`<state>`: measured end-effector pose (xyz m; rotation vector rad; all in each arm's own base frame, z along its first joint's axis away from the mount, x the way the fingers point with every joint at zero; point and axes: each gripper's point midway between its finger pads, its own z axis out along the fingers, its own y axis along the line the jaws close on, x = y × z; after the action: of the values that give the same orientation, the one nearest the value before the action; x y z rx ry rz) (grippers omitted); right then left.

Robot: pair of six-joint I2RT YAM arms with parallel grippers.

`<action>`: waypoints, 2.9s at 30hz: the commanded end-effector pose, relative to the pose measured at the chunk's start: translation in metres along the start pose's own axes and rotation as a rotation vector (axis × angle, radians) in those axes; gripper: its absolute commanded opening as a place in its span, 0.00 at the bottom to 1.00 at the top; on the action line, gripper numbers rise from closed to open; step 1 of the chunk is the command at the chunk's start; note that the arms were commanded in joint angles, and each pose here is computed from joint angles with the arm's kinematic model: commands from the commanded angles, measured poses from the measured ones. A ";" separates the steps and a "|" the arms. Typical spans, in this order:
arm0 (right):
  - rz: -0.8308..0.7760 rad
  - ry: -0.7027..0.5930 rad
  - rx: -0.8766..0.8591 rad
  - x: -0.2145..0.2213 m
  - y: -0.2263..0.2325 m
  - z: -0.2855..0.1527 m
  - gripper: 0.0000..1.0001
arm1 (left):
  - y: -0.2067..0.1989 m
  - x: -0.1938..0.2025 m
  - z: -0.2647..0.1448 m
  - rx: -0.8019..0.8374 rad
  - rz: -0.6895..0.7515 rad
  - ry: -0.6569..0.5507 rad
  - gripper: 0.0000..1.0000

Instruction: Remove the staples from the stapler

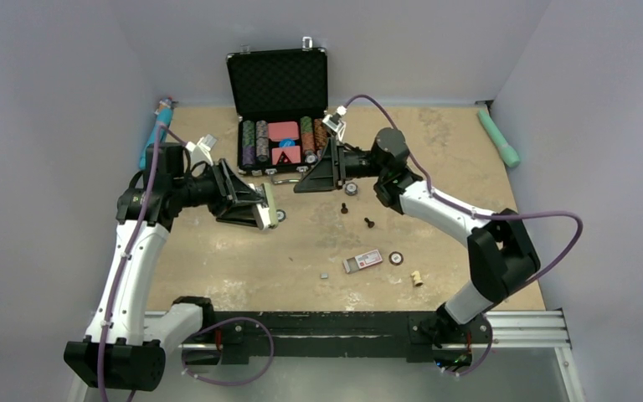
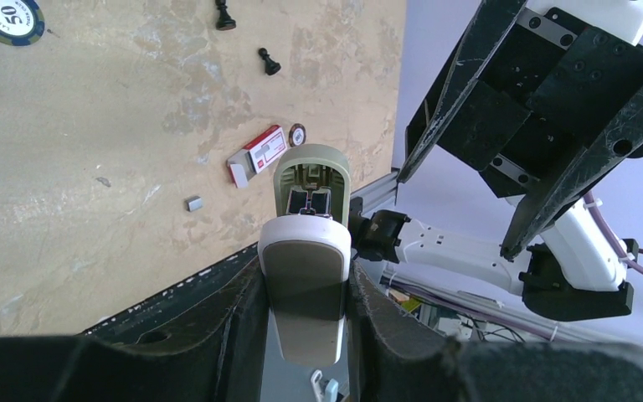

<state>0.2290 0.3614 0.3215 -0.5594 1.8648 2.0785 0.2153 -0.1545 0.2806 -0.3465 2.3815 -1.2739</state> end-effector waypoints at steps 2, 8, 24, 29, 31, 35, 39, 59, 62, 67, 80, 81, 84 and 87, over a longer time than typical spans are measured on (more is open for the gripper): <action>-0.021 0.003 -0.026 -0.011 0.010 0.016 0.68 | -0.012 -0.002 0.000 0.058 0.023 -0.014 0.00; 0.016 0.003 -0.008 -0.017 -0.002 0.038 0.69 | -0.020 -0.002 -0.004 0.079 0.045 -0.015 0.00; 0.070 0.043 0.249 -0.027 -0.062 0.069 0.48 | -0.018 0.000 -0.006 0.062 0.072 -0.001 0.00; 0.086 0.068 0.297 -0.018 -0.077 0.068 0.38 | -0.017 -0.002 -0.007 0.047 0.077 -0.005 0.00; 0.087 0.074 0.306 -0.015 -0.078 0.067 0.38 | -0.016 -0.003 -0.006 0.043 0.075 -0.005 0.00; 0.083 0.085 0.299 -0.012 -0.076 0.067 0.46 | -0.015 -0.005 -0.005 0.036 0.078 -0.003 0.00; 0.084 0.081 0.282 -0.014 -0.065 0.068 0.52 | -0.010 -0.005 -0.004 0.013 0.081 0.002 0.00; 0.125 0.090 0.314 -0.005 -0.060 0.074 0.50 | -0.006 -0.013 -0.006 -0.045 0.099 -0.022 0.00; 0.134 0.108 0.333 0.001 -0.065 0.075 0.47 | -0.008 -0.015 -0.007 -0.046 0.102 -0.025 0.00; 0.136 0.120 0.372 0.004 -0.074 0.073 0.28 | -0.011 -0.018 -0.009 -0.046 0.111 -0.039 0.00; 0.239 0.152 0.577 0.042 -0.136 0.047 0.00 | 0.000 -0.030 -0.015 -0.132 0.119 -0.139 0.00; 0.244 0.156 0.587 0.045 -0.140 0.045 0.00 | -0.001 -0.032 -0.017 -0.138 0.122 -0.153 0.00; 0.256 0.168 0.627 0.052 -0.151 0.040 0.00 | -0.002 -0.039 -0.022 -0.163 0.134 -0.191 0.00; 0.263 0.176 0.664 0.056 -0.159 0.036 0.00 | -0.005 -0.045 -0.027 -0.179 0.155 -0.224 0.00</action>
<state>0.2567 0.4474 0.2338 -0.3777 2.4076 1.6774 0.2136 -0.1324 0.2476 -0.3985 2.5579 -0.9736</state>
